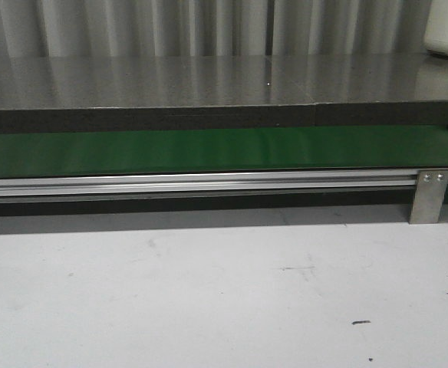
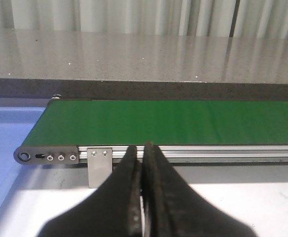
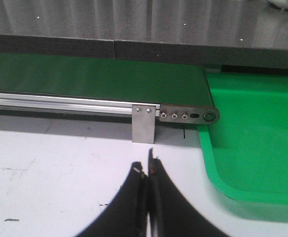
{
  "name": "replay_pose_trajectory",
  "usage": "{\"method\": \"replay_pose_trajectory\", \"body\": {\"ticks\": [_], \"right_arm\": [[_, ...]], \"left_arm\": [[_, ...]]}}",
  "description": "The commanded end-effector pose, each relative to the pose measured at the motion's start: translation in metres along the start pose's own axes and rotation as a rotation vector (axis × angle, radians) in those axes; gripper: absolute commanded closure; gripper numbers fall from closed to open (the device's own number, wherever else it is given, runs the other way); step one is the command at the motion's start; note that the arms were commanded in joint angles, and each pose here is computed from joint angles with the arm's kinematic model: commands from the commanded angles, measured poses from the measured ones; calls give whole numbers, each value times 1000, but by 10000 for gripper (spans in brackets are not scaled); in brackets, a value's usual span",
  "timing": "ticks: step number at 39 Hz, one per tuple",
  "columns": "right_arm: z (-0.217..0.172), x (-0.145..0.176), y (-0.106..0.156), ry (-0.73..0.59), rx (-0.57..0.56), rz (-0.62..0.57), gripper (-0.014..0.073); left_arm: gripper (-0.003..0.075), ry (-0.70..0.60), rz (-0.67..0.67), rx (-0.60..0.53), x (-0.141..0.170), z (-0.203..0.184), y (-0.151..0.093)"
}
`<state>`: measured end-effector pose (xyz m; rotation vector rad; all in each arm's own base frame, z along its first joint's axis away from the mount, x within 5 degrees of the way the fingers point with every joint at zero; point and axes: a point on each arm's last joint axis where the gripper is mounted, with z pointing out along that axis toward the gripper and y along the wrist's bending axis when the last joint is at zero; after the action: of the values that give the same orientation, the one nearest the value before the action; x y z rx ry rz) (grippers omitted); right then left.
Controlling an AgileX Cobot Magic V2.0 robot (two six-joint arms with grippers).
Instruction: Move button from left to right
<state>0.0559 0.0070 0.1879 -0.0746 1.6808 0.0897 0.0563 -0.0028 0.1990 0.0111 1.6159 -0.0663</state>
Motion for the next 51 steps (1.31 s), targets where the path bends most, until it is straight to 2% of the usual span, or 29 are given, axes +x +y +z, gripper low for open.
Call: {"method": "replay_pose_trajectory", "body": {"ticks": [1,29,33,38,43,47,51], "right_arm": [[-2,-11,-1,-100,20,-17,663],[-3,-13,-2,-125,23,-5,663],[-3,-16,-2,-159,26,18,663],[-8,-35,-4,-284,38,47,663],[-22,-70,-3,-391,33,45,663],[-33,-99,-1,-422,20,42,662],[-32,-127,3,-307,-11,36,662]], "left_arm": [[741,-73,-7,0,1,0,0],[741,-73,-7,0,1,0,0],[741,-131,-2,2,-4,-1,0],[741,-374,-1,12,-35,-8,-1],[741,-494,-1,17,-72,-21,-3],[741,-454,5,14,-96,-26,-4],[741,-255,9,4,-114,-16,-4]]}}
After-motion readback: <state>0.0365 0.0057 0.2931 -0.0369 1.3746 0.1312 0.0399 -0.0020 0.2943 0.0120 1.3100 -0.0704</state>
